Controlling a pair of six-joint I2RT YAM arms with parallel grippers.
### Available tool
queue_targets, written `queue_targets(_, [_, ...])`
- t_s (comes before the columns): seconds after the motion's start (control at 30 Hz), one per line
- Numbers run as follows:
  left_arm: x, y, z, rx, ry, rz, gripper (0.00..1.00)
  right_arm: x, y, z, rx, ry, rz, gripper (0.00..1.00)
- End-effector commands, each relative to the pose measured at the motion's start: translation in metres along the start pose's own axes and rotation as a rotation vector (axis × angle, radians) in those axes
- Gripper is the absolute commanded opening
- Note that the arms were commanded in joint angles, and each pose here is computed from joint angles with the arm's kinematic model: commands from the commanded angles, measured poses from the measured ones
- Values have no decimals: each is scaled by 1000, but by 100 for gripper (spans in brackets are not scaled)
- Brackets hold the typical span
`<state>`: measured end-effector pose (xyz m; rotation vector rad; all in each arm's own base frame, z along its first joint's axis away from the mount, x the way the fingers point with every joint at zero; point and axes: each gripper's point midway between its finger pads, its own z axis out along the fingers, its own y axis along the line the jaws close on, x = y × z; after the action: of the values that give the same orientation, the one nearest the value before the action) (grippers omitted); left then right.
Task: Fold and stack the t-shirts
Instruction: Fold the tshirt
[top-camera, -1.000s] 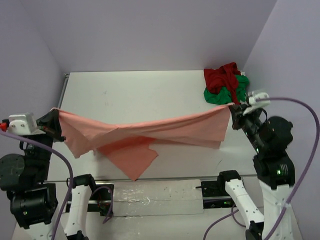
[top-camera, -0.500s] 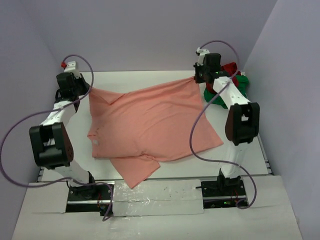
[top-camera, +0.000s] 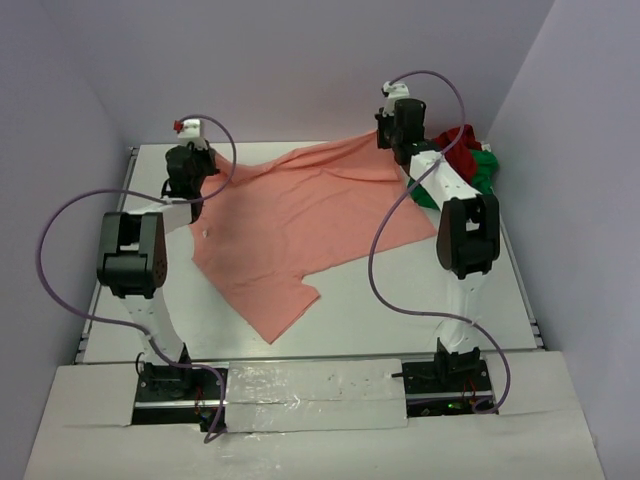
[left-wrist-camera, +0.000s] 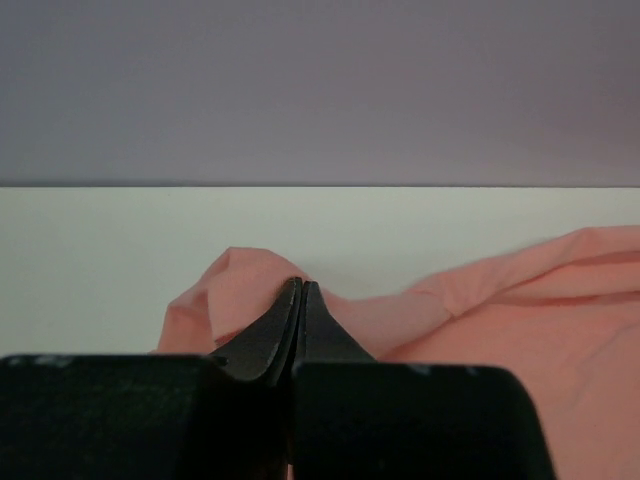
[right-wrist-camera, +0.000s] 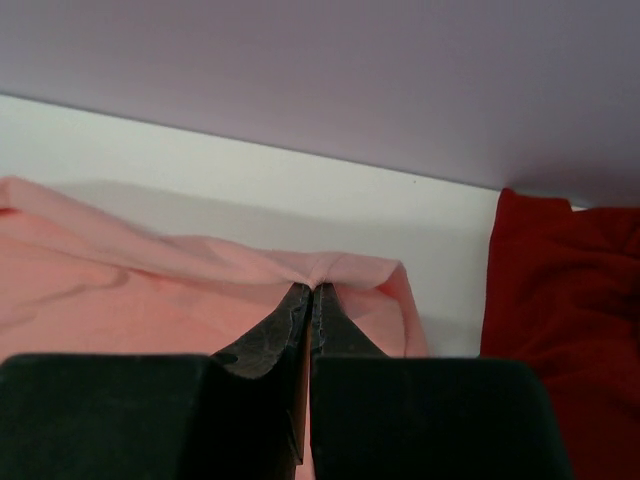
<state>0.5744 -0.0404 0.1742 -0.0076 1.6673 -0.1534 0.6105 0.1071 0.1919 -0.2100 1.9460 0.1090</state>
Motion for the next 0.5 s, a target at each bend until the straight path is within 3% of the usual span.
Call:
queue_targets(0.0, [-44, -11, 19, -5, -175, 40, 0, -28, -7, 9, 62, -122, 9, 0])
queue_targets(0.3, [-24, 2, 2, -61, -151, 81, 0, -19, -7, 12, 57, -84, -35, 0])
queue_targets(0.47, [-31, 33, -20, -115, -148, 80, 0, -12, -27, 9, 90, -51, -72, 0])
